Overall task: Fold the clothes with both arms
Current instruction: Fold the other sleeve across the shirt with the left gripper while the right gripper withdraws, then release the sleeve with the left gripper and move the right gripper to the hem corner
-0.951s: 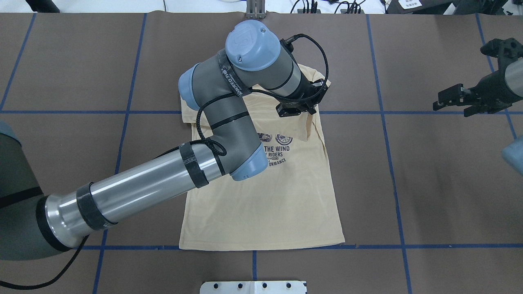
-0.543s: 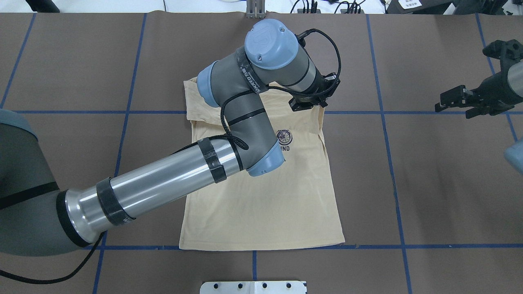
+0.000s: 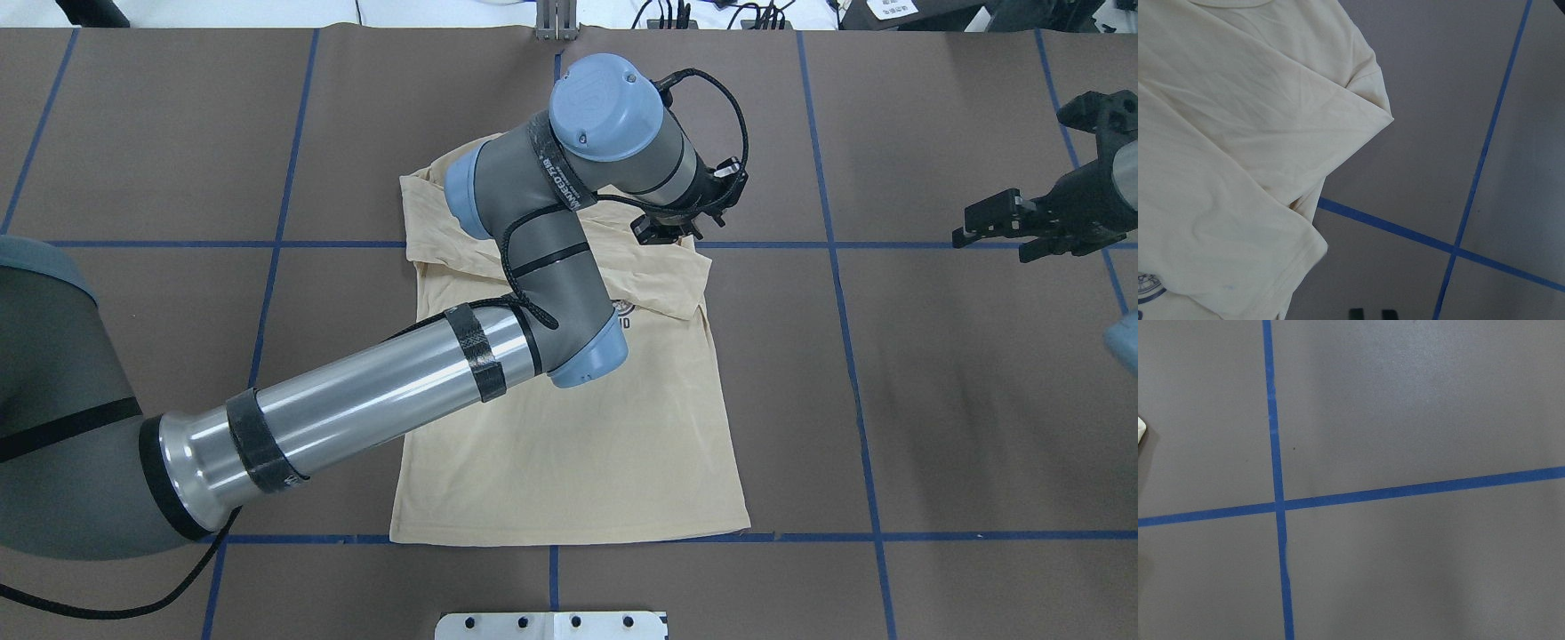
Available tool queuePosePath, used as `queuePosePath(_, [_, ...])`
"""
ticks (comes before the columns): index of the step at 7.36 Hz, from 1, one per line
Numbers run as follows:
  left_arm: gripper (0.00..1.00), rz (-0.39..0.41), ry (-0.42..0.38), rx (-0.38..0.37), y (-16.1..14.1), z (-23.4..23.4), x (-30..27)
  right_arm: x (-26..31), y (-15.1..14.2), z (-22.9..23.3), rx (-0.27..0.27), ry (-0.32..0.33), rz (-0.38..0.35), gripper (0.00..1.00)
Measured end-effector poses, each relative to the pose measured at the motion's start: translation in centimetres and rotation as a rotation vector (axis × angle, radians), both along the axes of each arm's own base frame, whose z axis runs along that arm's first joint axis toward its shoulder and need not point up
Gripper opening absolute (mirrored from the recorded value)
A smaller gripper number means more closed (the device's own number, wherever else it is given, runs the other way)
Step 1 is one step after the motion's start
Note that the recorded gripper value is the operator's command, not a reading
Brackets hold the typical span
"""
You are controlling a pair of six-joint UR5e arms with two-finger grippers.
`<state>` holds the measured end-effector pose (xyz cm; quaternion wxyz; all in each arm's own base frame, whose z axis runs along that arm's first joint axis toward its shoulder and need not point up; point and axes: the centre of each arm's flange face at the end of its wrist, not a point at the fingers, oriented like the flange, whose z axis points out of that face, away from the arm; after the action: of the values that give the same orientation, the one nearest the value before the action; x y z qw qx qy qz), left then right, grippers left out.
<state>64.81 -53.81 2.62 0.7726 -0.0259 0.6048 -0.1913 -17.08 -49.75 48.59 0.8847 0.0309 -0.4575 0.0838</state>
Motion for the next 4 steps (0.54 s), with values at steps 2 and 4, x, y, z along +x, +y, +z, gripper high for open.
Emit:
queuePosePath(2, [0.77,-0.002,0.011,0.007,0.0,-0.4,-0.8,-0.4,0.3,-0.9,-0.03,-0.014,0.029,1.0])
queuePosePath(4, [0.77,0.015,0.032,0.024,1.2,1.1,-3.5,-4.4,2.4,-4.8,-0.12,-0.055,0.111,1.0])
